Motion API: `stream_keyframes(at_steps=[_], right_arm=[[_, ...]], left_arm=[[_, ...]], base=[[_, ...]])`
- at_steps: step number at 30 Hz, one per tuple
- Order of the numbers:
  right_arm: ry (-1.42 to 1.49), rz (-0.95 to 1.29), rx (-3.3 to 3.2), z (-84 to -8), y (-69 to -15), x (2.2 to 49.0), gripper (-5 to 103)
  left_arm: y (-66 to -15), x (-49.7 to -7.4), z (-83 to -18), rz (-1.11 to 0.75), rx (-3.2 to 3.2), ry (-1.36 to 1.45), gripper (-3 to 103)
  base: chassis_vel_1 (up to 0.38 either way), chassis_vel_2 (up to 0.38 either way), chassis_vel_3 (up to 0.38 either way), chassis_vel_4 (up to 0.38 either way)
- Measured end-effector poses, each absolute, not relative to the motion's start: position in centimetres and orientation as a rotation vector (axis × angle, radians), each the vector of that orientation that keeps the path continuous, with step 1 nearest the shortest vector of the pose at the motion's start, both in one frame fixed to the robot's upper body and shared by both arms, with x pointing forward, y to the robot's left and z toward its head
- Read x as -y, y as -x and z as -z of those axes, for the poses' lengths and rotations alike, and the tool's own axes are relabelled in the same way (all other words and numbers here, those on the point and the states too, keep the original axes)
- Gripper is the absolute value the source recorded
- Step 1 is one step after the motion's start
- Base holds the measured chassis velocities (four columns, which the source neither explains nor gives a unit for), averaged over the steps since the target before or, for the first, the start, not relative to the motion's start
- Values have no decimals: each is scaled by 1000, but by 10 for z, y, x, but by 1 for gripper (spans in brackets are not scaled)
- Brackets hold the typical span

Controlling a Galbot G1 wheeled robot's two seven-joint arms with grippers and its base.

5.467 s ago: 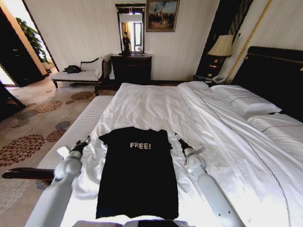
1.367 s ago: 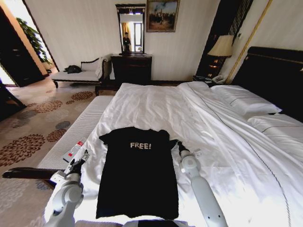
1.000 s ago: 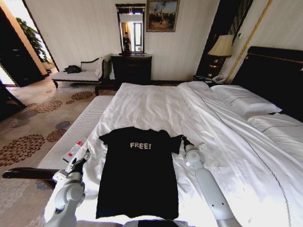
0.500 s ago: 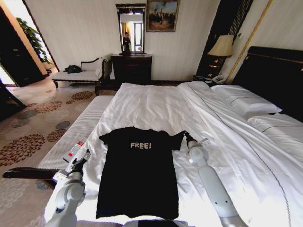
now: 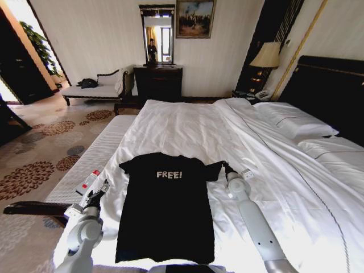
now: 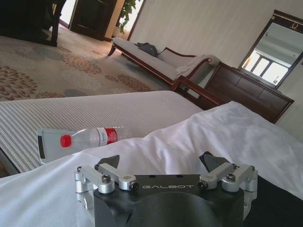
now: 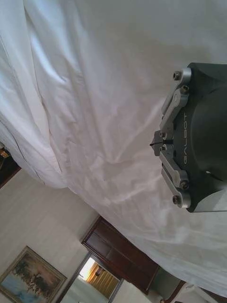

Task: Fold the clothes on the bed.

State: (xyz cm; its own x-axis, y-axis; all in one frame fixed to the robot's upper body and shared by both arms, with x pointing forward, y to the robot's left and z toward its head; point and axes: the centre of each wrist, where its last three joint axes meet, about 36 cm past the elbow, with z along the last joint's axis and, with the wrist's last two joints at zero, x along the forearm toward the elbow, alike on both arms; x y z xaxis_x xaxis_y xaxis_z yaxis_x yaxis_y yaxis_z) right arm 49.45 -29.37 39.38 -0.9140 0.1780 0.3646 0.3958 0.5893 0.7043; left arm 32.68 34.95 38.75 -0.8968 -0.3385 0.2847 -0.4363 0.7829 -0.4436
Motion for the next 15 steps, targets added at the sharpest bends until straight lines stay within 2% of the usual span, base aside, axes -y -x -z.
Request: stream_keyframes(at_steps=[15], right_arm=[[510,1197,2561,-397,-470,297,0]], left_arm=[[-327,-351,-387,-775,2779,-611,100]], base=[[0,0,0,0]])
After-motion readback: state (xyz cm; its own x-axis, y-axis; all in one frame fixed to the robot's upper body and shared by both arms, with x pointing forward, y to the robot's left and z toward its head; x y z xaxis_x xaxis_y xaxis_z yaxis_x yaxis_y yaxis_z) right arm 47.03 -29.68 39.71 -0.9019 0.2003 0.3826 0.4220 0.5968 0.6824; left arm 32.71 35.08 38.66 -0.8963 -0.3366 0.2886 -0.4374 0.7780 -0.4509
